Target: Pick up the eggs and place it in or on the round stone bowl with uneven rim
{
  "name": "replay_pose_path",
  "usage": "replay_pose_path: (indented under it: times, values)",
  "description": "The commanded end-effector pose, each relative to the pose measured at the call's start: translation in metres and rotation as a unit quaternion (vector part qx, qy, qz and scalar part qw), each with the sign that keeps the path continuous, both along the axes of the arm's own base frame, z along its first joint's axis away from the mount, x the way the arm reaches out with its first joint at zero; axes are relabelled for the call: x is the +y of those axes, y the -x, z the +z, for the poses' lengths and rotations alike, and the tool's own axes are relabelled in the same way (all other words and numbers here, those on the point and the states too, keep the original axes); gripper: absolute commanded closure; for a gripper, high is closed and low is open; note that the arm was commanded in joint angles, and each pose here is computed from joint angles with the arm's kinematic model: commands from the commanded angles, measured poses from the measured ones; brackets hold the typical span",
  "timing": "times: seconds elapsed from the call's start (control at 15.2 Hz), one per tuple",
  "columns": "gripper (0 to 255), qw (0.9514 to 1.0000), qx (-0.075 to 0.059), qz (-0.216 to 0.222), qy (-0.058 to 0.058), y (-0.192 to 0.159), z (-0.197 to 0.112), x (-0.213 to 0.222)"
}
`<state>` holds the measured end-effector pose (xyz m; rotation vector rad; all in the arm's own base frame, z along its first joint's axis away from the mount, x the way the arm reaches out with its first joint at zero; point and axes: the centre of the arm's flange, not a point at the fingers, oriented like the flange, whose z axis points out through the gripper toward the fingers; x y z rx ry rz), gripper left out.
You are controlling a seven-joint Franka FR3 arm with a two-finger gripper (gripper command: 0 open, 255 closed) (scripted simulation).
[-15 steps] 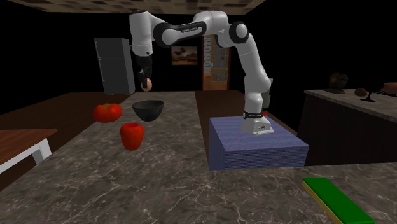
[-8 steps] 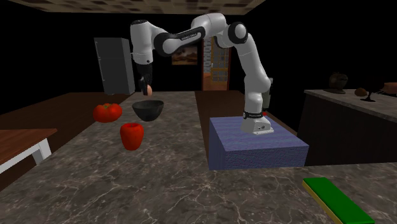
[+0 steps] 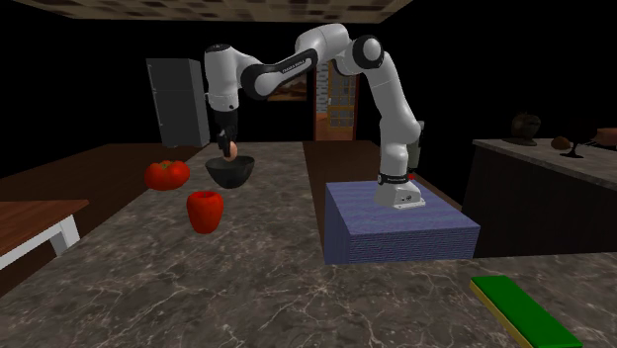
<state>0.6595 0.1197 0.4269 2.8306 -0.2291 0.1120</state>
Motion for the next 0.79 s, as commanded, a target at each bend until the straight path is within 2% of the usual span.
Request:
replay_pose_path:
  times: [0.0,0.33,0.4,0.73]
  values:
    - [255,1.0000,0.000,0.000,0.000,0.0000,-0.0005,0.0004]
    - [255,1.0000,0.000,0.000,0.000,0.0000,-0.0005,0.0004]
    - [0,1.0000,0.000,0.000,0.000,0.0000,-0.0004,0.0004]
    - [0,1.0000,0.000,0.000,0.000,0.0000,-0.0004,0.0004]
